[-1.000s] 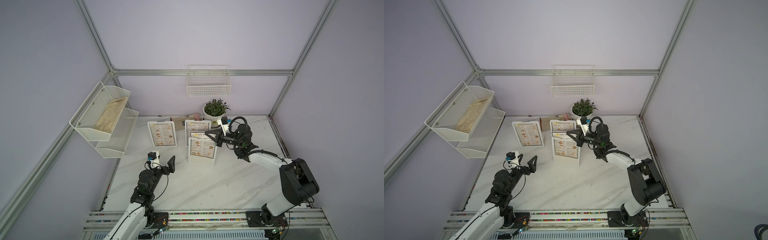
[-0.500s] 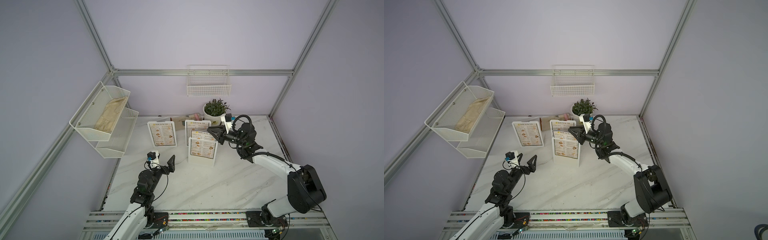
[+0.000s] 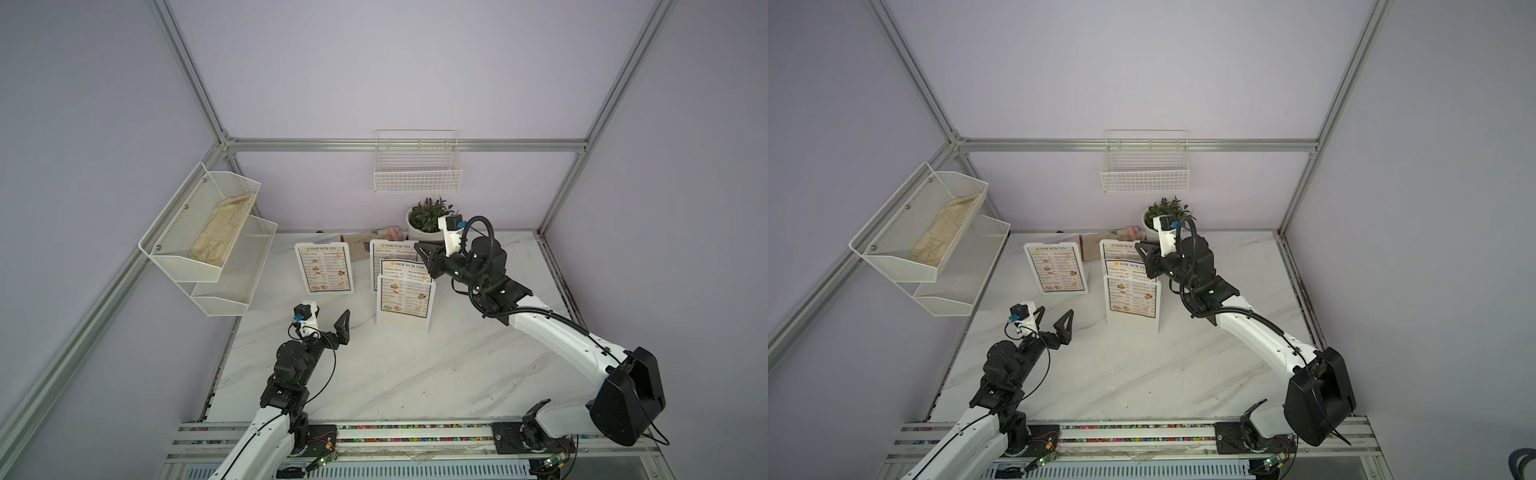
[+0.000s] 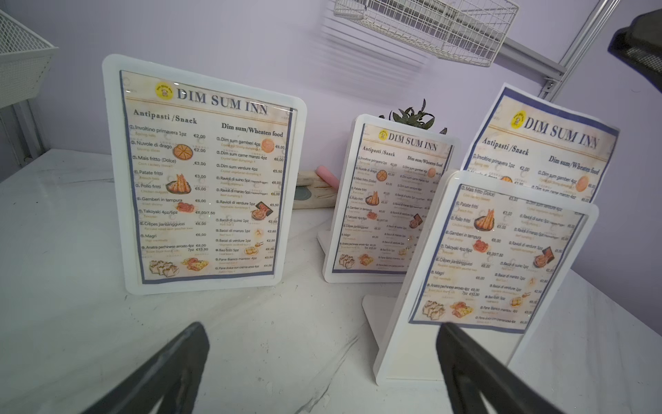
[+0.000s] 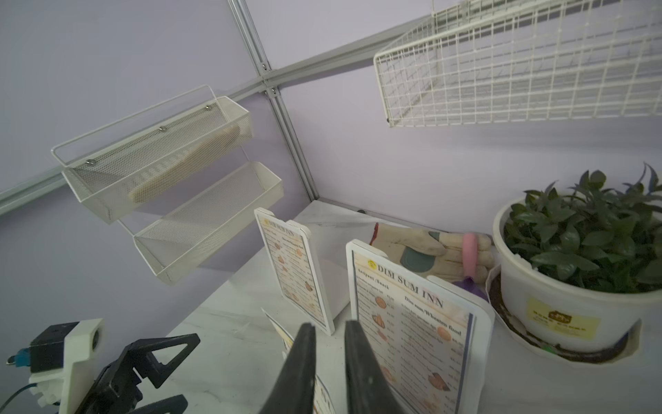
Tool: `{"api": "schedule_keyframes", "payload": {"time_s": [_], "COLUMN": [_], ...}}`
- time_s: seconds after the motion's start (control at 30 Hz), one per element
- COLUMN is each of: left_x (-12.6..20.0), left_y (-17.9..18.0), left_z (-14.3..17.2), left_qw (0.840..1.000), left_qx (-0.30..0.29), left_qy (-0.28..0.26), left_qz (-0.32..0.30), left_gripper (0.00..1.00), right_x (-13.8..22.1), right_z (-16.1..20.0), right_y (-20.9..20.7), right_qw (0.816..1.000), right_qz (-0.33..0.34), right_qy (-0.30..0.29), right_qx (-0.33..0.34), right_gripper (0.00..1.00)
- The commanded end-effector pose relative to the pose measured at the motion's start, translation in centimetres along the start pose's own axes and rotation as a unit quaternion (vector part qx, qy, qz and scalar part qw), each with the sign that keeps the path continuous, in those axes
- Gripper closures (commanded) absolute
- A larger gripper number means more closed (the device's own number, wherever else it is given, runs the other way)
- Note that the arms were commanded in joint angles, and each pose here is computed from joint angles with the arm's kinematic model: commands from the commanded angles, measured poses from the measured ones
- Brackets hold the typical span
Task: Insert the menus into the narrow rack
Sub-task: Insert the menu into the narrow rack.
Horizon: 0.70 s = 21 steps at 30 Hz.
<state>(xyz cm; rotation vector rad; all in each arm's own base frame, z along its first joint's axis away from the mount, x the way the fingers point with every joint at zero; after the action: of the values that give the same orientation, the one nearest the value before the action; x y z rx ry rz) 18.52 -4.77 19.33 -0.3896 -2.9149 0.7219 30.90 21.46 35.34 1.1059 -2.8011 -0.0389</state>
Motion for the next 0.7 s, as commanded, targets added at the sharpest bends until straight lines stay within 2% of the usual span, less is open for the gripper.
{"api": "schedule_keyframes", "payload": {"time_s": [0.0, 0.27, 0.67], "left_x": [0.2, 0.3, 0.3], "left_y": [0.2, 0.2, 0.2], "left_z": [0.5, 0.5, 0.6], "left_qw": [1.000, 1.000, 1.000], "left_qx": [0.007, 0.007, 0.007], "left_qy": [-0.004, -0.005, -0.004], "left_qz": [0.004, 0.006, 0.006], "left_gripper": [0.00, 0.00, 0.00], "right_x": [-0.6, -3.1, -1.9], "right_z": [-0.2, 0.7, 1.8], "right_y": [0.3, 1.5, 3.1], "right_qw": [0.997, 0.987, 0.987], "right_qz": [0.069, 0.120, 0.118], "right_qy": [0.038, 0.101, 0.101], "right_qx": [0.016, 0.042, 0.047], "right_gripper": [0.81, 0.83, 0.83]}}
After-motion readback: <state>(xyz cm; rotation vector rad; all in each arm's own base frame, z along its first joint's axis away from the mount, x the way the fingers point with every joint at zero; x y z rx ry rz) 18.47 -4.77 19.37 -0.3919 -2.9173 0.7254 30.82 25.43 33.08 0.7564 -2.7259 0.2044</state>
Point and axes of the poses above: each gripper's point midway between its finger pads, its own x axis back along the fingers, its own y axis along the line the jaws close on, z = x × y, the point moved 10 cm from there along x, back along the fingers, and after that the axes turned 13 degrees about x, right-handed, at the moved point
